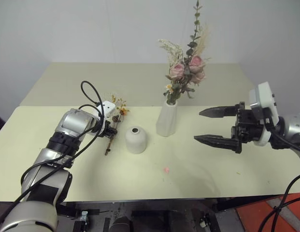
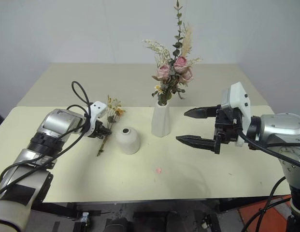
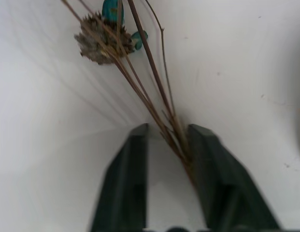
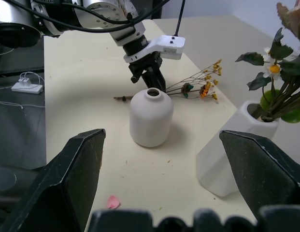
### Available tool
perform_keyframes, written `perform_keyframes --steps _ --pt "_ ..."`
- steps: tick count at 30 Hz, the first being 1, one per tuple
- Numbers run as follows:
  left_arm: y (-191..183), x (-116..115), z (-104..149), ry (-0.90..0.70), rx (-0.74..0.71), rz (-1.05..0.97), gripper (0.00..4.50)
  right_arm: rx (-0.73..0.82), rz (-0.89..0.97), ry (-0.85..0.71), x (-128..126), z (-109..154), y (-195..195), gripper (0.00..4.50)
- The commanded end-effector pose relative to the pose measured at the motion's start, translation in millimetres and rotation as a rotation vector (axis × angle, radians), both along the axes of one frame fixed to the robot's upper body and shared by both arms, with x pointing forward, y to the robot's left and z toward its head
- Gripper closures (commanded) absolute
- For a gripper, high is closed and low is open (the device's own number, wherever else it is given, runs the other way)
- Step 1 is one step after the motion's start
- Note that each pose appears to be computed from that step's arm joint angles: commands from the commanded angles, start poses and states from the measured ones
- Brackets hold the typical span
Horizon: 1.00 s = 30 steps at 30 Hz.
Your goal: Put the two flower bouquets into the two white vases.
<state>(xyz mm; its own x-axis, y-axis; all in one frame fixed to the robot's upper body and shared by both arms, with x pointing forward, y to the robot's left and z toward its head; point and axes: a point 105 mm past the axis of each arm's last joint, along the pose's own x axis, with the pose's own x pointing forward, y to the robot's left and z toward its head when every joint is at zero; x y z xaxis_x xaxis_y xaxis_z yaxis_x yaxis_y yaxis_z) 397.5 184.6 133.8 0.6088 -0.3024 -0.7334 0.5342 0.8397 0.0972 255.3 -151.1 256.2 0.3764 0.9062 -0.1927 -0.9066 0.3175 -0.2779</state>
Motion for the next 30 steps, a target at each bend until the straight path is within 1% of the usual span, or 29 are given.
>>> perform_keyframes --steps 1,3,6,7,8,9,10,11,12,14,16,20,24,30 --pt "4.8 4.7 14.7 -0.051 -0.029 0.018 4.47 0.003 -0.013 -0.063 -4.4 12.7 -3.5 0.00" --pt "9.4 7.8 28.8 -0.129 -0.067 0.028 4.47 0.021 -0.041 -0.062 -1.1 12.0 -5.5 0.00" --pt "16.2 11.3 62.8 -0.343 -0.149 0.005 4.47 0.056 -0.085 -0.051 4.6 10.5 -8.9 0.00" --pt "17.0 10.5 70.5 -0.389 -0.173 -0.007 4.47 0.063 -0.093 -0.049 5.4 9.8 -9.9 0.00" --pt "13.0 7.7 92.6 -0.515 -0.275 -0.053 4.47 0.072 -0.107 -0.041 7.4 7.4 -11.4 0.00" --pt "8.5 1.1 117.1 -0.650 -0.403 -0.105 4.47 0.077 -0.119 -0.034 8.7 4.7 -12.9 0.00" --pt "7.4 -8.8 139.2 -0.748 -0.528 -0.149 4.47 0.083 -0.129 -0.024 9.7 1.9 -14.0 0.00" --pt "7.5 -17.7 153.9 -0.802 -0.615 -0.183 4.47 0.088 -0.134 -0.016 10.2 0.0 -14.6 0.00" --pt "4.6 -28.2 165.6 -0.821 -0.696 -0.238 4.47 0.091 -0.136 -0.009 10.1 -1.9 -15.3 0.00" --pt "-4.1 -51.7 180.4 -0.822 -0.816 -0.389 4.47 0.093 -0.143 0.004 10.9 -5.5 -16.7 0.00" --pt "-11.8 -66.9 185.3 -0.807 -0.887 -0.498 4.47 0.094 -0.150 0.012 12.1 -7.7 -17.8 0.00" --pt "-27.0 -81.4 179.5 -0.734 -0.979 -0.636 4.47 0.097 -0.150 0.022 12.6 -9.2 -19.0 0.00" --pt "-40.1 -84.3 170.7 -0.672 -1.040 -0.701 4.47 0.101 -0.140 0.032 11.0 -9.9 -19.1 0.00" --pt "-58.5 -83.3 149.5 -0.602 -1.004 -0.780 4.47 0.106 -0.086 0.066 -1.0 -10.2 -20.3 0.00"
